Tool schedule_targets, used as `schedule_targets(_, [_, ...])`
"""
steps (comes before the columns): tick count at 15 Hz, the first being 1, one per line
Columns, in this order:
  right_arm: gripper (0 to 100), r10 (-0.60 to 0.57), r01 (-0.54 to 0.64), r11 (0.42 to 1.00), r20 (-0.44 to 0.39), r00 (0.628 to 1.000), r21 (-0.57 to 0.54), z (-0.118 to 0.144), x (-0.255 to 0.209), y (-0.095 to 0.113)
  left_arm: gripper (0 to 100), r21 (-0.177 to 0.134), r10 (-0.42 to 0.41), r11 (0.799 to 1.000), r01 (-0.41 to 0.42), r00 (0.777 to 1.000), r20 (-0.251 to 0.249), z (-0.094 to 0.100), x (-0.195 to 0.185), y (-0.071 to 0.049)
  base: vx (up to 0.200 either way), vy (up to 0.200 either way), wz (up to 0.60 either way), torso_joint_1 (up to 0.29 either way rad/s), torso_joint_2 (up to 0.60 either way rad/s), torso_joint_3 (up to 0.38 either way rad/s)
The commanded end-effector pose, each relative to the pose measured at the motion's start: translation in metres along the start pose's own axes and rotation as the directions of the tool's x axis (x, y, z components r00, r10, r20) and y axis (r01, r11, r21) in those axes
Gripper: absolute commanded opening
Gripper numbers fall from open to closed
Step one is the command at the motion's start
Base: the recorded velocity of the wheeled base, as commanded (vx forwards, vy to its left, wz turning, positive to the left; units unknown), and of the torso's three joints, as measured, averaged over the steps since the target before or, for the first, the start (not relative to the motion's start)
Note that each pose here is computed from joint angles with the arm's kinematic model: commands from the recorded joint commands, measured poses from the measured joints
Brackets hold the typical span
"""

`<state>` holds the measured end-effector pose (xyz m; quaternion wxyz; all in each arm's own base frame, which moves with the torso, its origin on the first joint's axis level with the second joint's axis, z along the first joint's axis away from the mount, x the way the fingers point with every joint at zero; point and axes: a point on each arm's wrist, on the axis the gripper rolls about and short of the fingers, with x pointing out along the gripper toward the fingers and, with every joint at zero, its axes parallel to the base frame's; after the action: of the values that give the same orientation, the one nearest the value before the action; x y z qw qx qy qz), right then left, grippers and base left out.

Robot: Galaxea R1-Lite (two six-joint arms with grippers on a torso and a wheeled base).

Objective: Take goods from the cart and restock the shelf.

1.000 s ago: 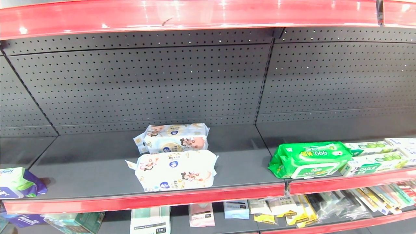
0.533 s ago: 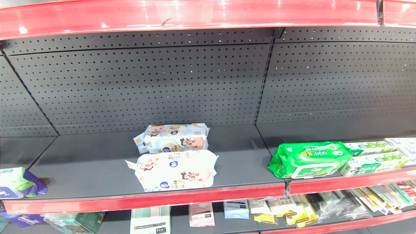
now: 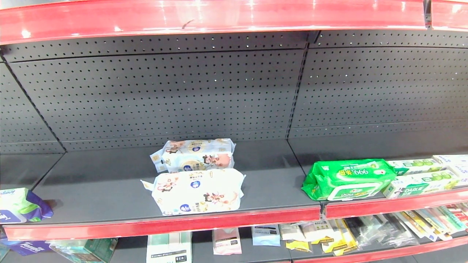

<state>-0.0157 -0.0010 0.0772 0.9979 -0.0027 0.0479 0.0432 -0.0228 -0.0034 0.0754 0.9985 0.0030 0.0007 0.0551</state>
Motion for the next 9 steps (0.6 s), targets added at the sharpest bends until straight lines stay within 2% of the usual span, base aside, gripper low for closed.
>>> schedule_targets(1, [100,0.001,-0.001,1.0,-0.001,1.0,-0.001,0.0002,0.0001,0.0,100,0.0,0.0,1.0,0.0,1.0,-0.002,0.0,0.0002,0.0,0.0,0.0,0.6,0.002,0.0,0.002])
schedule_targets(3, [100,0.0,0.0,1.0,-0.001,1.0,0.001,0.0002,0.0001,0.0,100,0.0,0.002,1.0,-0.002,1.0,-0.002,0.0,0.0002,0.0,0.0,0.0,0.6,0.0,0.0,0.005])
schedule_targets(9, [100,0.0,0.0,1.0,-0.001,1.0,0.001,0.0002,0.0001,0.0,100,0.0,0.002,1.0,-0.002,1.0,-0.002,0.0,0.0002,0.0,0.0,0.0,0.0,0.0,0.0,0.0])
